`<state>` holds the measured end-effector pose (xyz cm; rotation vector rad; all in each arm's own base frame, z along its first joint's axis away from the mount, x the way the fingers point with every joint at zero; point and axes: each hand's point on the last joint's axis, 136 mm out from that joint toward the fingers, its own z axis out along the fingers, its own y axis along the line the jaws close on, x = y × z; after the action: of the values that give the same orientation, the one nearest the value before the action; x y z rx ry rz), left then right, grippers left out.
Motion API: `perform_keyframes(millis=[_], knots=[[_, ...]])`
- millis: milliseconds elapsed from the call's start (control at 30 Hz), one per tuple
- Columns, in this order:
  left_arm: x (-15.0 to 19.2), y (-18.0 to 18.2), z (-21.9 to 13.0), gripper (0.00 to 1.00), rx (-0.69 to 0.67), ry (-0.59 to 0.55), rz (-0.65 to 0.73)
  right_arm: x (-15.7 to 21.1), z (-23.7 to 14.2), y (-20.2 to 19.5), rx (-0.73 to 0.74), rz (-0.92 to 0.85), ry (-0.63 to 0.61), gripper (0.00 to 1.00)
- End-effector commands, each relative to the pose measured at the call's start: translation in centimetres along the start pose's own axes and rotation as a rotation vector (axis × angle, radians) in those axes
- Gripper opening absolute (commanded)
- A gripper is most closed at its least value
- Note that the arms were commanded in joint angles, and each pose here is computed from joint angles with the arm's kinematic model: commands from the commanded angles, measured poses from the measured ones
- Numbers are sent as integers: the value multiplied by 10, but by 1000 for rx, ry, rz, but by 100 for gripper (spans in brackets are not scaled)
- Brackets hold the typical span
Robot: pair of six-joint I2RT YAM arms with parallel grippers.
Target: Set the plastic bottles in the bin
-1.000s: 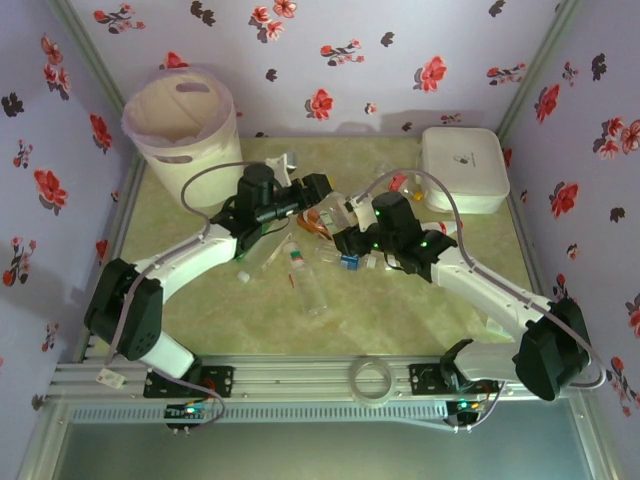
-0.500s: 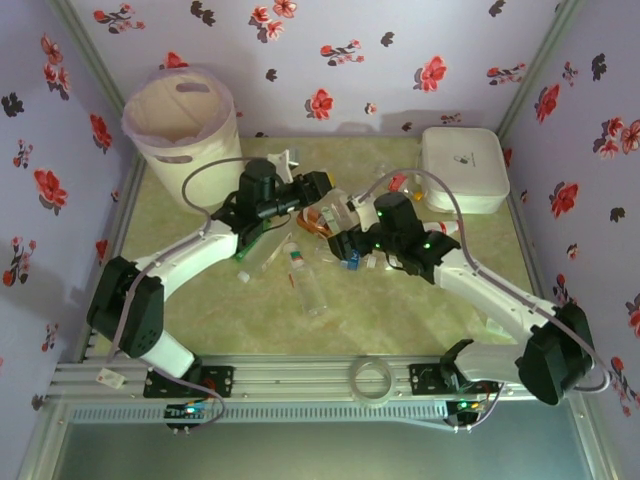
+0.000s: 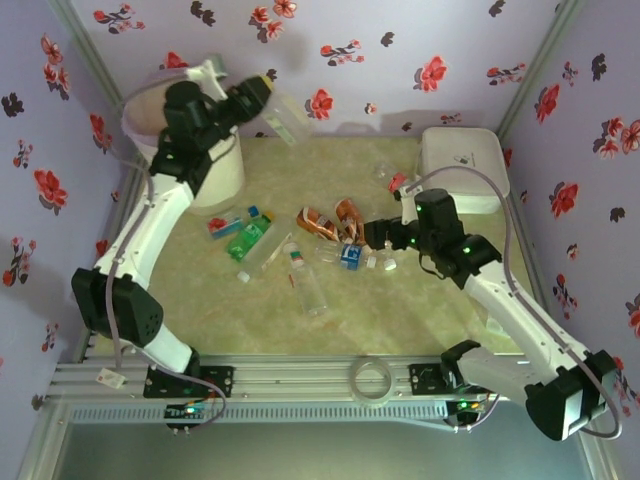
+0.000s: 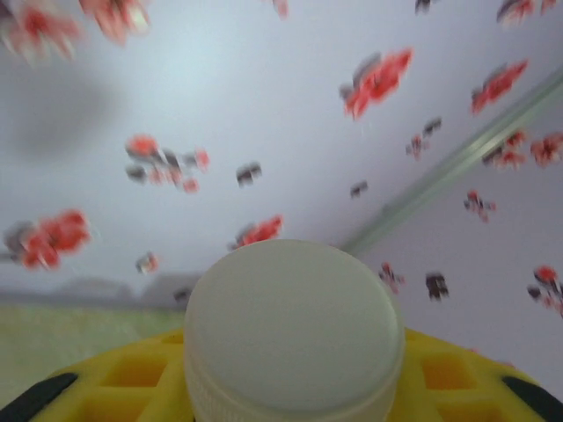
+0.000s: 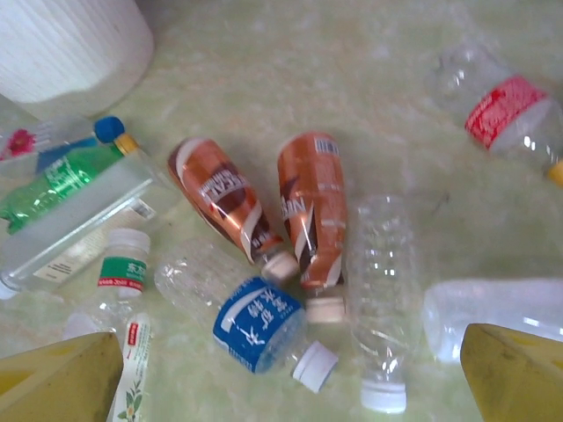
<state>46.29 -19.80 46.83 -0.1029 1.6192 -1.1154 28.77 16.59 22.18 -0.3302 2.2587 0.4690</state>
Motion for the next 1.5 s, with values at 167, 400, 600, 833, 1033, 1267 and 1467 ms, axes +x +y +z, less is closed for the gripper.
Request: perform_keyframes(millis=[167, 400, 600, 833, 1033, 1267, 1467], knots=[[-114, 30, -36, 0, -189, -218, 196, 31, 17, -18, 78, 80, 157, 99], [-171, 96, -83, 0, -447, -289, 187, 42, 19, -29, 124, 108, 219, 99], [-161, 162, -77, 0, -651, -131, 231, 45, 16, -38, 149, 126, 217, 99], [-129, 238, -64, 0, -829, 78, 272, 53, 10, -50, 199, 128, 227, 99], [-91, 287, -52, 0, -879, 247, 331, 59, 10, -57, 231, 122, 238, 99], [-38, 318, -41, 0, -895, 423, 324, 67, 14, -61, 248, 128, 260, 99], [-5, 337, -34, 0, -910, 522, 316, 69, 12, -65, 267, 165, 270, 99]])
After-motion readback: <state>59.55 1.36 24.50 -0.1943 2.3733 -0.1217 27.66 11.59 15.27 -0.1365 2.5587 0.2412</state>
